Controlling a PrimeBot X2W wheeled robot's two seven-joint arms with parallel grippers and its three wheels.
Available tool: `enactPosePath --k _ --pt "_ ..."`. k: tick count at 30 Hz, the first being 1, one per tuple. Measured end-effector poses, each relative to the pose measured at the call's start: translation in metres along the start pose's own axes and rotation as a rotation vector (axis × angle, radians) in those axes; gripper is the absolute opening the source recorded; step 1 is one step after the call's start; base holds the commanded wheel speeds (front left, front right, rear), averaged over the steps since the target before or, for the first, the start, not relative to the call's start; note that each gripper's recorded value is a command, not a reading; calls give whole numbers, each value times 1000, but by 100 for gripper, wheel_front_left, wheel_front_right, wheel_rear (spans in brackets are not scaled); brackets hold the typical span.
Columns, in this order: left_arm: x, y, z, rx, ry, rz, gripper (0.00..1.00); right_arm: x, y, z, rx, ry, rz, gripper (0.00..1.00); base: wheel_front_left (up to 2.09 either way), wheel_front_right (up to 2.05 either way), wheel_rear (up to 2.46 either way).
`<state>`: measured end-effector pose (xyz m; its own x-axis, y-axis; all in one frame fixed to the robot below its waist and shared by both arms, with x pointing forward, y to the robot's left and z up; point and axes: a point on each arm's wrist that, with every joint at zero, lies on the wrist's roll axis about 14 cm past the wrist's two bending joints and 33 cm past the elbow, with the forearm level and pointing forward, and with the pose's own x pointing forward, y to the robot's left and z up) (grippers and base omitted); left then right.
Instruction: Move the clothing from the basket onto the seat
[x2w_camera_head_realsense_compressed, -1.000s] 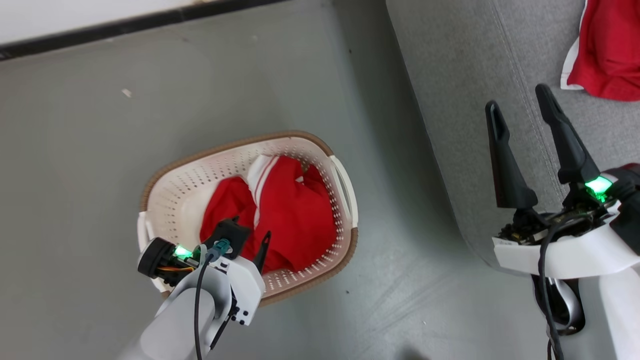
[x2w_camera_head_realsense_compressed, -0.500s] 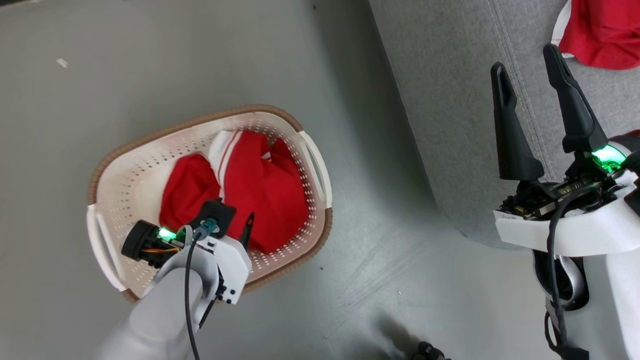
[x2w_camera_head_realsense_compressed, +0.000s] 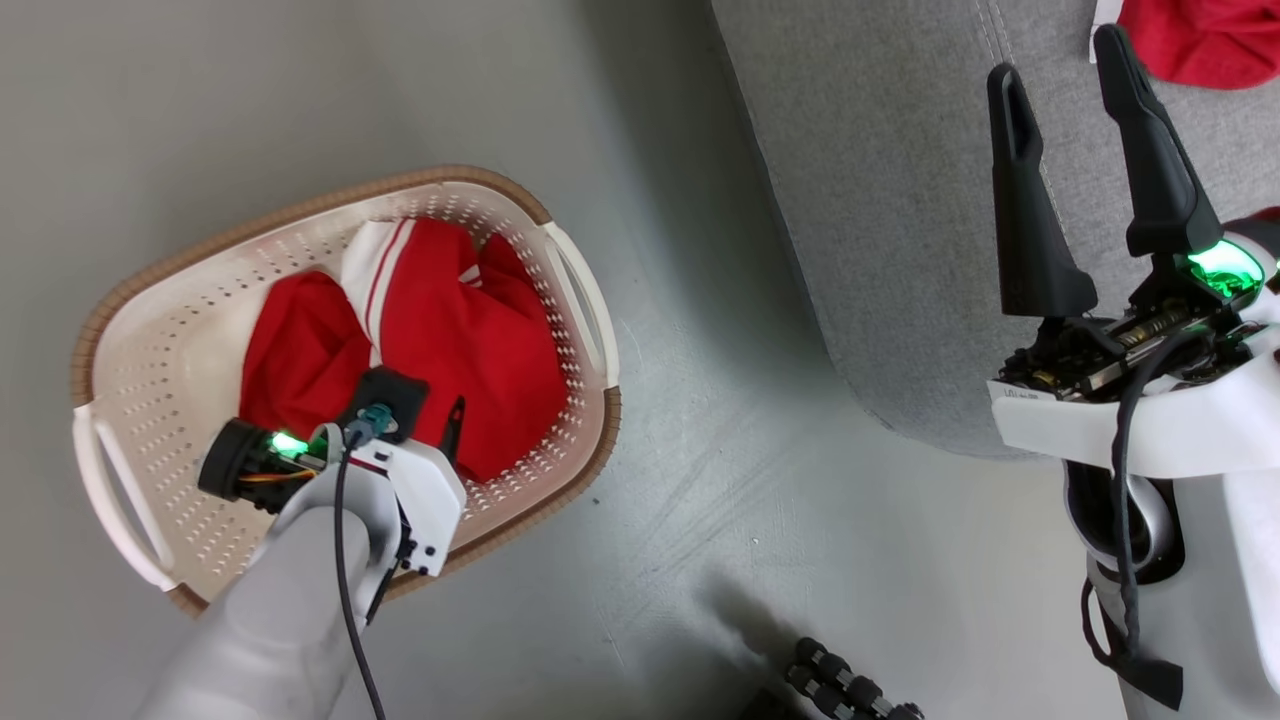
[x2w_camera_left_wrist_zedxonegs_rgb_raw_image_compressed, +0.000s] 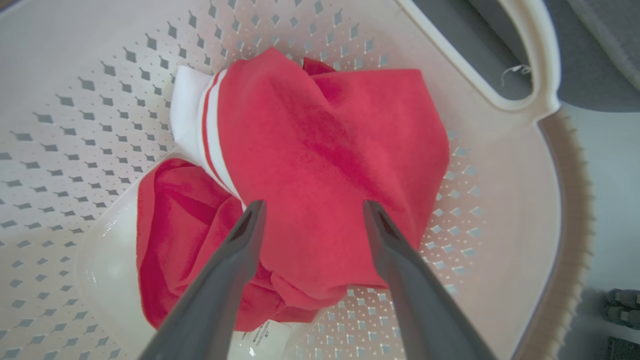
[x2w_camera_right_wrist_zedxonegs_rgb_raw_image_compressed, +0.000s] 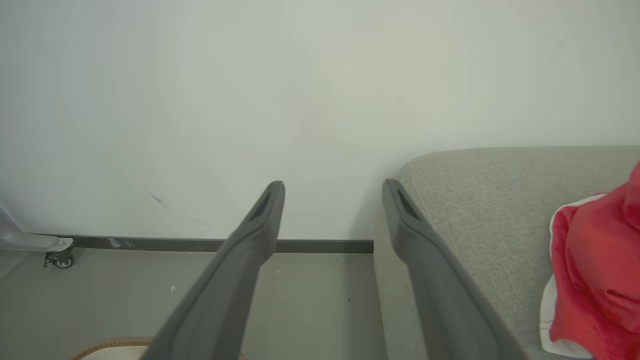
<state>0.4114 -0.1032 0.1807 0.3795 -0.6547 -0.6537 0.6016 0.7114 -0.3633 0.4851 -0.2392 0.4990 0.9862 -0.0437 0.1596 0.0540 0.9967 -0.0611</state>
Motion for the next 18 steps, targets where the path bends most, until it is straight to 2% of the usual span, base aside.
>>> enactPosePath --k 12,18 --pt "19 9 -16 -100 45 9 100 6 -5 -12 -6 21 -7 100 0 0 0" --pt "25 28 -26 -137 69 65 100 10 -7 -15 -13 23 -6 100 0 0 0"
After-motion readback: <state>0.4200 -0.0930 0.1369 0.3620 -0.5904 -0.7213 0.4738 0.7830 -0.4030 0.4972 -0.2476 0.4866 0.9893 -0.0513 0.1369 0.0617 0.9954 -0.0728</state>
